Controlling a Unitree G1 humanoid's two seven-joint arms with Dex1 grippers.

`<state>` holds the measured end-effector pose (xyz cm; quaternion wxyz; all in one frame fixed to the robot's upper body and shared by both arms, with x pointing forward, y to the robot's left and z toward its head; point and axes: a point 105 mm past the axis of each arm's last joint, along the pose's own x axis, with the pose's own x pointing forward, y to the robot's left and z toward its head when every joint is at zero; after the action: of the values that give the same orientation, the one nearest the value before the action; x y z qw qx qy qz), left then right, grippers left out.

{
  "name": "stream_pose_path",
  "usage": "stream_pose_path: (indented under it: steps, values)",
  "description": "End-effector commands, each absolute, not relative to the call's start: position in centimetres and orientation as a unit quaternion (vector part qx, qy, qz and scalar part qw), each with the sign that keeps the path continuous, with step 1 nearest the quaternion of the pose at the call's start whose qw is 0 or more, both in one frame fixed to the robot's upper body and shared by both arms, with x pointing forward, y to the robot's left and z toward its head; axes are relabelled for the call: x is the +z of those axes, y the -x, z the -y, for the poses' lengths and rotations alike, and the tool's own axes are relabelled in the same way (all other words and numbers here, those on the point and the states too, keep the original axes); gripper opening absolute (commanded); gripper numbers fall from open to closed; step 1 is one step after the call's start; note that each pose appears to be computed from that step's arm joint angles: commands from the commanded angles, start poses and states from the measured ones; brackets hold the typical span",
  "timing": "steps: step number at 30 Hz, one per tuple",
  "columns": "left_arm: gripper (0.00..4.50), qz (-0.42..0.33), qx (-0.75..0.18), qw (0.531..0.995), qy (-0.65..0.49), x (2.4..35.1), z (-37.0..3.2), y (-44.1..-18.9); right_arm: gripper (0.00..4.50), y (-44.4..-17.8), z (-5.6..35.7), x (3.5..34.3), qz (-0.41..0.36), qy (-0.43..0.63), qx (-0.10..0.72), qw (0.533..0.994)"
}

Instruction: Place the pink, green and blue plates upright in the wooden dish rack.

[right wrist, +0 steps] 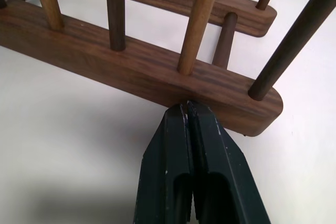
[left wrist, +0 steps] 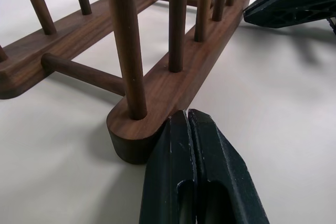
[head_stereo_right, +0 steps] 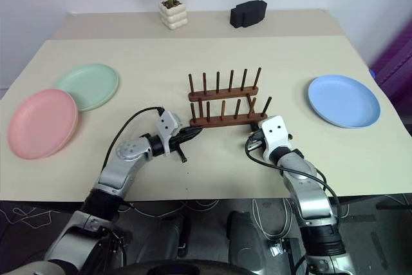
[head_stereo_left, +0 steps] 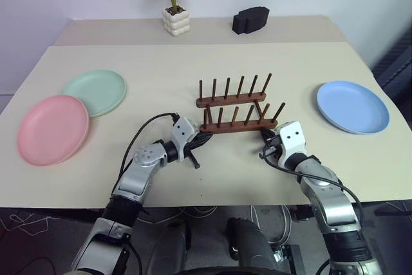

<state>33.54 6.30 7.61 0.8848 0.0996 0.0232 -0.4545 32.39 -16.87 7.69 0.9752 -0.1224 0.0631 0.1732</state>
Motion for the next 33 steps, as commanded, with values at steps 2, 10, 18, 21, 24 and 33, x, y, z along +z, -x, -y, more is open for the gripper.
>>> stream_pose_path:
  steps: [2,10,18,21,24,33]
  values:
    - [0.00,-0.021,-0.425,0.899,-0.106,7.5,-7.3,-34.5,0.07,-33.4,16.2,8.5,-0.038,0.126,0.176,0.976]
    - [0.00,-0.014,-0.403,0.908,-0.109,7.7,-7.6,-35.7,0.07,-34.3,15.4,8.6,-0.029,0.122,0.184,0.975]
    - [0.00,-0.008,-0.413,0.905,-0.105,8.2,-8.4,-35.0,0.07,-33.0,14.7,9.2,-0.017,0.145,0.234,0.961]
    - [0.54,-0.002,-0.412,0.908,-0.074,9.9,-11.5,-33.8,0.00,-30.4,13.9,10.4,-0.005,0.167,0.316,0.934]
    - [1.87,0.007,-0.385,0.921,-0.056,12.2,-15.4,-33.1,0.00,-29.1,14.0,12.0,0.002,0.154,0.362,0.920]
    - [4.48,0.080,-0.188,0.979,0.001,19.1,-25.8,-32.7,0.00,-28.8,11.3,15.3,0.040,0.137,0.453,0.880]
